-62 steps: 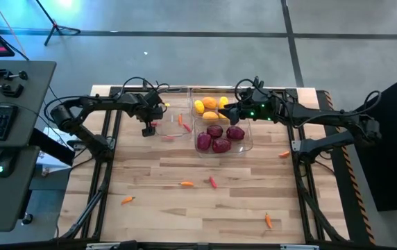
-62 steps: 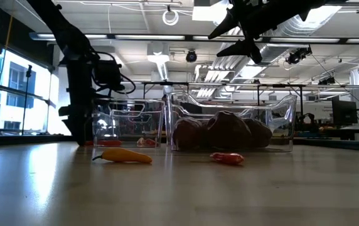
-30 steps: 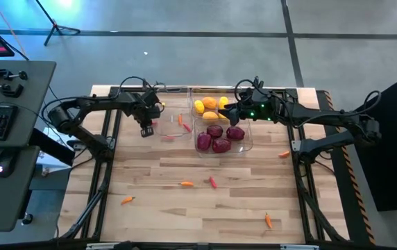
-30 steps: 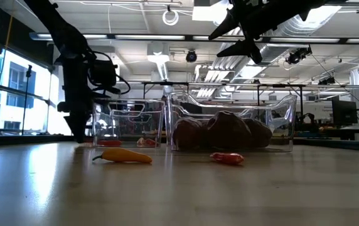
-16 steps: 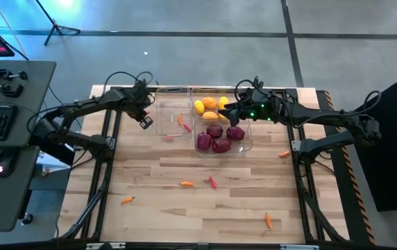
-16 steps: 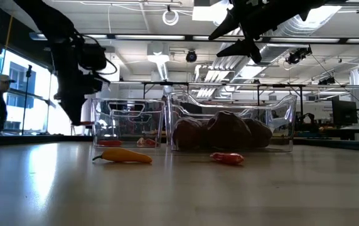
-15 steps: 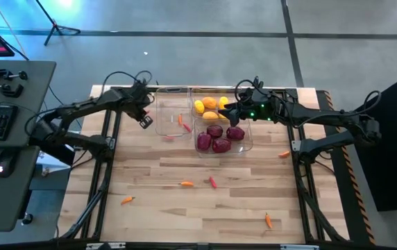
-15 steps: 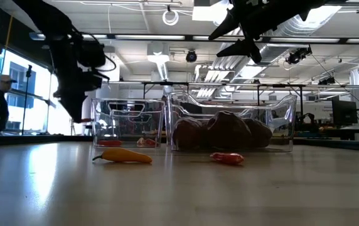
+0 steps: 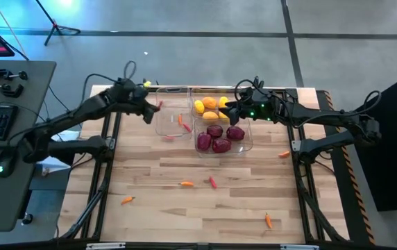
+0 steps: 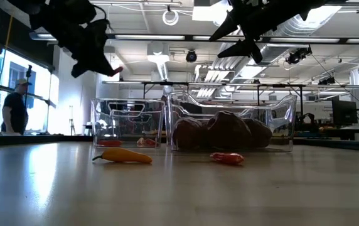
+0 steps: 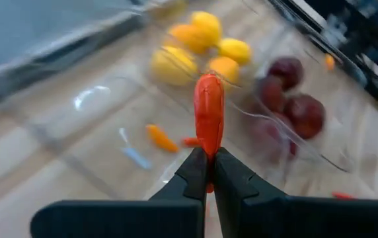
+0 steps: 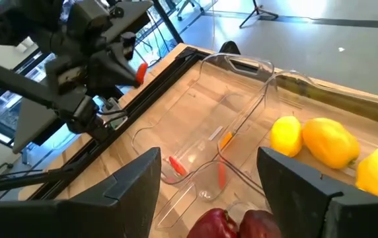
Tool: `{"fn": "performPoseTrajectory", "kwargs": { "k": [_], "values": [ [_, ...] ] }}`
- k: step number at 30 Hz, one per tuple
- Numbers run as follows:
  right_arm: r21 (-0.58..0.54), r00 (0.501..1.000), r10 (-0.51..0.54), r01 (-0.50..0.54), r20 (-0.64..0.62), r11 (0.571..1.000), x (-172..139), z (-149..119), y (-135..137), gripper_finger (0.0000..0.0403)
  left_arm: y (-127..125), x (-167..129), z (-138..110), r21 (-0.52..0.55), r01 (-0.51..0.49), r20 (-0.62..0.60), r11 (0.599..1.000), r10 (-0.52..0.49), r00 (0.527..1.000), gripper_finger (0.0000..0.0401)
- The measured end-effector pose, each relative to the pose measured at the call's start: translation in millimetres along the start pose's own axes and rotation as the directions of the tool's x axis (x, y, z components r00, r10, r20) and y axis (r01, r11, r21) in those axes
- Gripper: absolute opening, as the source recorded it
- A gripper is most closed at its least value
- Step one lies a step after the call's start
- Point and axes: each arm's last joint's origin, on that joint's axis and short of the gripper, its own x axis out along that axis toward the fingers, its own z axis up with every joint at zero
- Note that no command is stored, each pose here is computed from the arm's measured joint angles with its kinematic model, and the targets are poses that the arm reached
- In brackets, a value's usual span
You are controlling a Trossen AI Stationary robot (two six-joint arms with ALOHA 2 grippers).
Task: Sort produce into baskets
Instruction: Put the red chili pepper into the top left transparent bin, then put the orange chili pepper into the top left transparent bin
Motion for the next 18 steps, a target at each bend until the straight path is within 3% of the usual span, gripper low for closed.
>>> {"fn": "performPoseTrajectory", "kwargs": {
  "k": [5,13,15,18],
  "values": [
    [-0.007,1.000,0.008,-0.008,-0.005,1.000,0.0,-0.2,0.2,0.0240,-14.1,14.7,-1.4,0.057,0.047,-0.024,0.997,-0.046,0.999,0.0037],
    [-0.019,1.000,0.021,-0.021,-0.014,1.000,0.0,-0.4,0.6,0.0240,-19.2,11.4,9.0,0.002,0.086,0.030,0.996,-0.086,0.996,0.0175],
    [-0.027,1.000,0.021,-0.021,-0.014,0.999,0.0,-0.4,0.6,0.0240,-26.1,7.9,14.6,-0.026,0.141,0.036,0.990,-0.140,0.990,0.0204],
    [-0.033,1.000,0.021,-0.021,-0.014,0.999,0.0,-0.4,0.6,0.0240,-48.2,0.9,19.9,-0.022,0.319,-0.005,0.948,-0.319,0.948,0.0232]
  ]
}}
